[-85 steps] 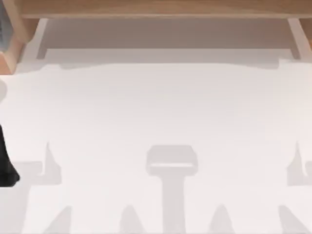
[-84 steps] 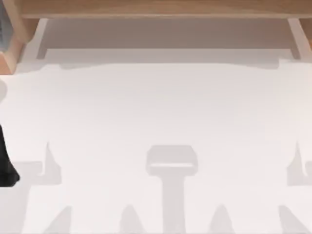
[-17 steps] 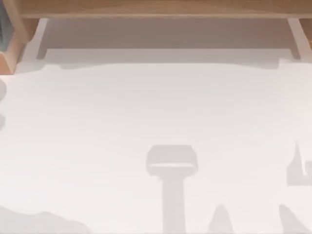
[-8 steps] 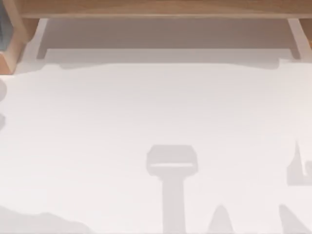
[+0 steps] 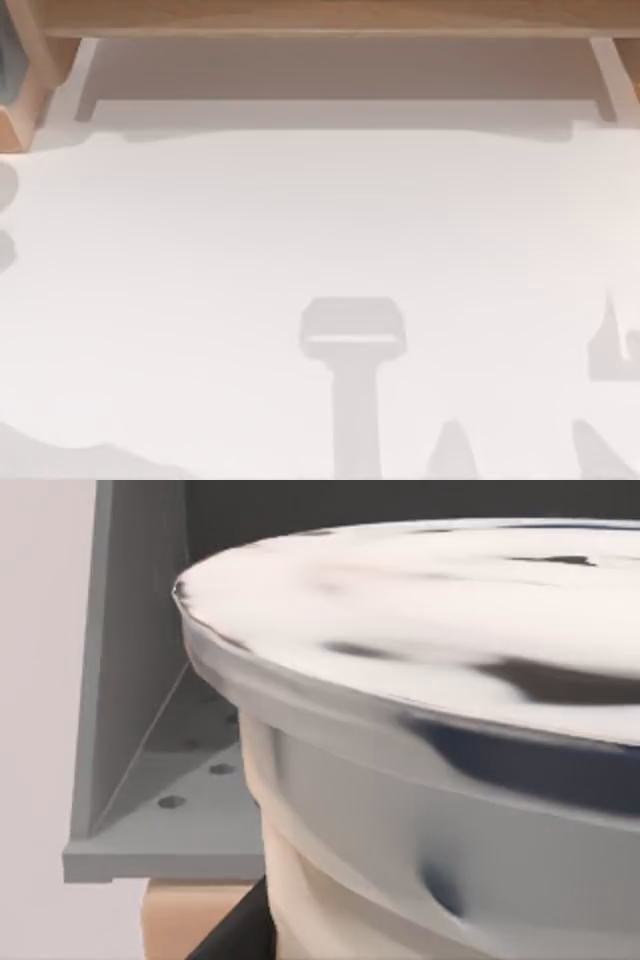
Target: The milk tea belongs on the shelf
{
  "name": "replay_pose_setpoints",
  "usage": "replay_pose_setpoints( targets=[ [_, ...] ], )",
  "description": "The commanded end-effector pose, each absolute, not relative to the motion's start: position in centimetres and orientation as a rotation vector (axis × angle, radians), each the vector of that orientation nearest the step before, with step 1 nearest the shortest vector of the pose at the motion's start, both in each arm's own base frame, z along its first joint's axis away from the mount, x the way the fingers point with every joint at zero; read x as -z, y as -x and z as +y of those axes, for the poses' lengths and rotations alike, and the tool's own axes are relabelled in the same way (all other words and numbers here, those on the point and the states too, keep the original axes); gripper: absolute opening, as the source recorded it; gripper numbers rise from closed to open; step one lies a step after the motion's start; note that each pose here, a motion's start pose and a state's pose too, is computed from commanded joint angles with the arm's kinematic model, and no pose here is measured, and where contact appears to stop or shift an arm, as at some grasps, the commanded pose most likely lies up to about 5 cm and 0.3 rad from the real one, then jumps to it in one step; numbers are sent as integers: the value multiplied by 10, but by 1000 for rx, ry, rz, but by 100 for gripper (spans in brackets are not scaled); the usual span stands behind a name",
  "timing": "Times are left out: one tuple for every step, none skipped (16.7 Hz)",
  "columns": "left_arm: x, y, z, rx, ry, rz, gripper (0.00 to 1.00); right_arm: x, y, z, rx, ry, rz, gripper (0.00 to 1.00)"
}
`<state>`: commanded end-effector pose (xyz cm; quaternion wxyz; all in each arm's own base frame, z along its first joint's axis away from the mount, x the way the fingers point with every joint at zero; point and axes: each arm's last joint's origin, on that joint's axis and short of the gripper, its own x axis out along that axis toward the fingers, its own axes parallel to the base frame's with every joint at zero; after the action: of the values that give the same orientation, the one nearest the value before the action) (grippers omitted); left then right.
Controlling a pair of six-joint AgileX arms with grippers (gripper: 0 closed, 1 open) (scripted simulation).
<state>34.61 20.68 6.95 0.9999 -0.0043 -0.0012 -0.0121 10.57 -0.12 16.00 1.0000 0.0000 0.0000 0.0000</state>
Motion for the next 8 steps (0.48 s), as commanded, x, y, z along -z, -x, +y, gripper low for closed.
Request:
replay_pose_setpoints(
  targets=[
    [-73,-348,204,33,4,-12,0,-160,-106,-1,0,0,0,100],
    [-79,-350,198,49,0,-26,0,-160,-106,-1,0,0,0,100],
    [-85,-353,187,75,1,-35,0,-160,-106,-1,0,0,0,100],
    [-92,-355,171,109,12,-35,0,-160,-106,-1,0,0,0,100],
    [-97,-357,151,150,27,-27,0,-160,-106,-1,0,0,0,100],
    [-101,-358,129,197,47,-11,0,-160,-106,-1,0,0,0,100],
    [-103,-358,103,249,67,11,0,-160,-106,-1,0,0,0,100],
    [-105,-359,78,302,84,32,0,-160,-106,-1,0,0,0,100]
  ],
)
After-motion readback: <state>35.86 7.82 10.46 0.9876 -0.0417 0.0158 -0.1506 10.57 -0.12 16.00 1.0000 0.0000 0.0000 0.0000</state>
